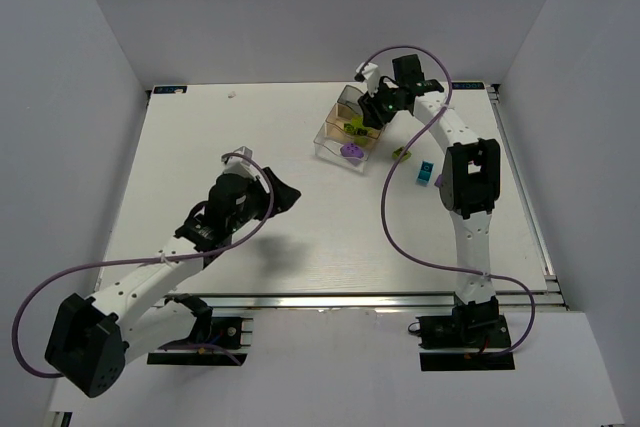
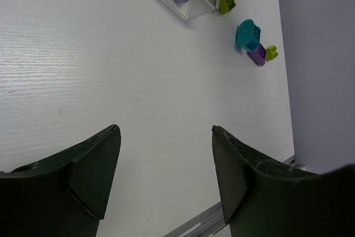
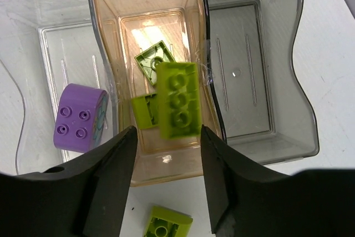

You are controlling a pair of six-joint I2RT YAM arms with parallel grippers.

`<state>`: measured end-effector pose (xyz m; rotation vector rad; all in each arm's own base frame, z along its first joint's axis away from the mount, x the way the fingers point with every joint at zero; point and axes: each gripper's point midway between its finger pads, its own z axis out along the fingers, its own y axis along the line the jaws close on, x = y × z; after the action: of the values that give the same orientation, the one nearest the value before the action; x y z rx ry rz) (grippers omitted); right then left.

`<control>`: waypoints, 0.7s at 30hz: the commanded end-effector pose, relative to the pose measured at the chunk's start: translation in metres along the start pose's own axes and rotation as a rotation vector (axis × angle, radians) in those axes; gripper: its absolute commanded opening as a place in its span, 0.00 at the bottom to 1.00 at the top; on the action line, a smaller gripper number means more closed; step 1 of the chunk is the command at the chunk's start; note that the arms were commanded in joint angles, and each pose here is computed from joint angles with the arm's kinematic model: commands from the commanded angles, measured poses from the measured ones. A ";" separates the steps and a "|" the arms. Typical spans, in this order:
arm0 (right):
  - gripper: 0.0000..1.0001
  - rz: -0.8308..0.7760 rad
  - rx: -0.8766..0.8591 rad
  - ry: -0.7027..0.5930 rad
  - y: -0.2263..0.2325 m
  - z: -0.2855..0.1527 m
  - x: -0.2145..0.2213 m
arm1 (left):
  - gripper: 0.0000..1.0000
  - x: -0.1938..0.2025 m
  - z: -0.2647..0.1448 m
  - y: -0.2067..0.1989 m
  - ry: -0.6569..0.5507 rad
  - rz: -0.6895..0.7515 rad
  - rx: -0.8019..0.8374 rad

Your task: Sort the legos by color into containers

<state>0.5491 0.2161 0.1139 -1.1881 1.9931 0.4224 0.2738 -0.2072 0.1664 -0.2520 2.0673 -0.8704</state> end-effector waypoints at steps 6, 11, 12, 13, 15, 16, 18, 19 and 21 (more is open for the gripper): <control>0.57 -0.021 0.041 -0.081 -0.004 -0.031 -0.037 | 0.75 -0.014 0.012 -0.042 0.007 0.061 0.135; 0.07 0.051 0.141 -0.169 -0.013 -0.097 -0.066 | 0.54 -0.013 0.030 -0.060 0.048 0.155 0.191; 0.00 0.098 0.160 -0.185 -0.015 -0.108 -0.066 | 0.40 -0.014 0.041 -0.066 0.060 0.169 0.200; 0.00 0.123 0.195 -0.207 -0.019 -0.130 -0.063 | 0.33 -0.013 0.046 -0.070 0.073 0.199 0.211; 0.00 0.193 0.198 -0.221 -0.022 -0.152 -0.049 | 0.22 -0.011 0.064 -0.081 0.114 0.230 0.228; 0.00 0.227 0.189 -0.206 -0.015 -0.161 -0.037 | 0.19 -0.008 0.070 -0.088 0.129 0.265 0.242; 0.00 0.287 0.155 -0.202 -0.013 -0.179 -0.018 | 0.18 -0.006 0.091 -0.101 0.168 0.301 0.254; 0.14 0.323 0.132 -0.186 -0.005 -0.188 -0.007 | 0.19 -0.003 0.097 -0.108 0.180 0.347 0.268; 0.39 0.386 0.111 -0.202 -0.005 -0.210 0.010 | 0.28 -0.008 0.110 -0.129 0.190 0.392 0.290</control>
<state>0.4849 0.0913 0.2579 -0.7287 1.9649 0.4289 0.3456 -0.3264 0.1857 0.2237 2.0968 -0.9432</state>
